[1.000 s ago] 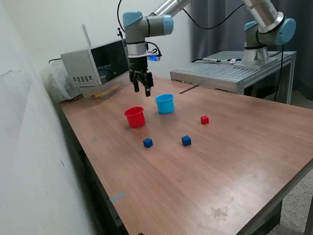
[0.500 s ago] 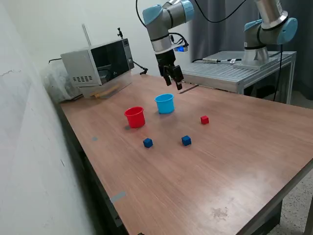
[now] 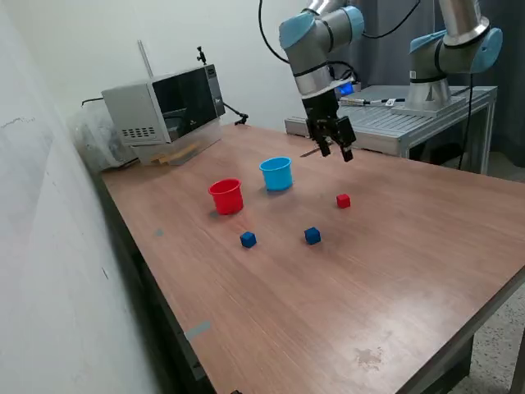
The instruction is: Place red objects in the red bin, and blue objects in the blue bin.
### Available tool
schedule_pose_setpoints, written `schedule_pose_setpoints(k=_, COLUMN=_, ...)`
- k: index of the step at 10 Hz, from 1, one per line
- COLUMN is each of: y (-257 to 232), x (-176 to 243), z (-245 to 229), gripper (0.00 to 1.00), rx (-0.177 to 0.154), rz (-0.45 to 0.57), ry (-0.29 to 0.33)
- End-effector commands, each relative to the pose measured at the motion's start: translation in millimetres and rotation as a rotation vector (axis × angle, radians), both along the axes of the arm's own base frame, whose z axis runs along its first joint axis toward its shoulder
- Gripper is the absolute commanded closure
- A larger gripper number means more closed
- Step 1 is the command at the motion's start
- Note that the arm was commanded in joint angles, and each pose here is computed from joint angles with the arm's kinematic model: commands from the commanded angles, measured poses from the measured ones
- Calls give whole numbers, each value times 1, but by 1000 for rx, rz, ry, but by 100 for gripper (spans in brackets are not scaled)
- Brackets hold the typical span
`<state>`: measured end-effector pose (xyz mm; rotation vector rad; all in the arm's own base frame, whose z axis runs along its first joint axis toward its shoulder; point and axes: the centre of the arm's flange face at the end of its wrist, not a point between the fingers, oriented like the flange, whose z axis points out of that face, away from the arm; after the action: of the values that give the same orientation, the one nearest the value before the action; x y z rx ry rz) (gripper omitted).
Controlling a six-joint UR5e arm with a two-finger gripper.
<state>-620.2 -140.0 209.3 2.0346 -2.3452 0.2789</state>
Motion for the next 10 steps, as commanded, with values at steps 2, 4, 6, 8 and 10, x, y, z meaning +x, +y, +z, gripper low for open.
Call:
schedule_pose_setpoints(k=2, y=-28, x=-3, z=-39, gripper=0, rx=-25, rz=-26, ry=7)
schedule_pose_setpoints(k=4, y=-21, x=-11, z=-72, gripper=0, rx=-20, rz=-41, ry=-6)
schedule_pose_setpoints(k=6, y=-11, x=-14, z=-94, gripper=0, rx=-16, rz=-57, ry=-30)
schedule_pose_setpoints(k=8, y=-7, x=-11, z=-98, gripper=0, rx=-14, rz=-62, ry=-35)
schedule_pose_setpoints(k=10, y=0, x=-13, z=-101, gripper=0, rx=-10, rz=-72, ry=-30)
